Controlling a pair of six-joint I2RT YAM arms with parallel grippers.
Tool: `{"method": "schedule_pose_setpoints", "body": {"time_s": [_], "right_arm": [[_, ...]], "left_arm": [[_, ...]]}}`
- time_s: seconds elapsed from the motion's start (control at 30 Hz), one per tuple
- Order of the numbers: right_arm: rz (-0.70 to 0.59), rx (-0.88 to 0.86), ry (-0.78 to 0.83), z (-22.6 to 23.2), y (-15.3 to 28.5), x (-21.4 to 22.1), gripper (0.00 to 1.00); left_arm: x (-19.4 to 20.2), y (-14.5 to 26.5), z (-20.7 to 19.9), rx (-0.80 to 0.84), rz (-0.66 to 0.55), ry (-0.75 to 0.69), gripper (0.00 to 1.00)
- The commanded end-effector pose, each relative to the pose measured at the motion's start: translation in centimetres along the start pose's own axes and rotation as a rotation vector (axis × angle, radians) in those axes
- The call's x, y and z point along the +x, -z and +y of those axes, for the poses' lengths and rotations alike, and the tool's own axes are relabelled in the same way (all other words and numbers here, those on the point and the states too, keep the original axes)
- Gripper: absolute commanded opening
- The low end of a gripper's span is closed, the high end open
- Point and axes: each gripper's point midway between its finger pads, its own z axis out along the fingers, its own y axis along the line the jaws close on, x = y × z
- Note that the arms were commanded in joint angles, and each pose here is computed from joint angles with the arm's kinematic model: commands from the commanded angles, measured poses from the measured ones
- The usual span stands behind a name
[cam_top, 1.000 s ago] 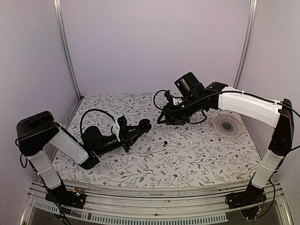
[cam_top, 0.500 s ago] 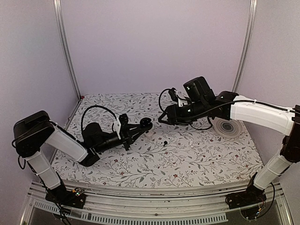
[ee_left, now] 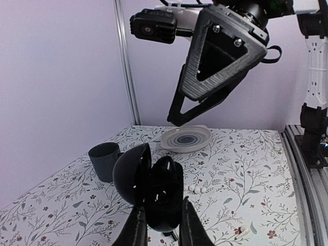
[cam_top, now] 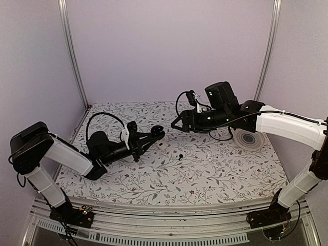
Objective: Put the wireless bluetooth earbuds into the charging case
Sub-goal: Adjust the right earbud in the right side groove of the charging case.
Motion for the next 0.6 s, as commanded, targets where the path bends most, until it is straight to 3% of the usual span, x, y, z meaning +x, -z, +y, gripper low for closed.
{"method": "schedule_pose_setpoints", "body": {"time_s": [0.0,0.57], "right_arm": [[-0.041,-0.031,0.034,1.0,0.7,-0.7,0.74],[-0.044,-0.056,0.144,4.0,0.4,-0.7,0.79]], "left_arm": [[-1.6,-0.2,0.5,0.010,-0.034,0.002,0.00],[-3.3,-1.3,-1.3,0.161,-0.055,-0.046,0.00]]}}
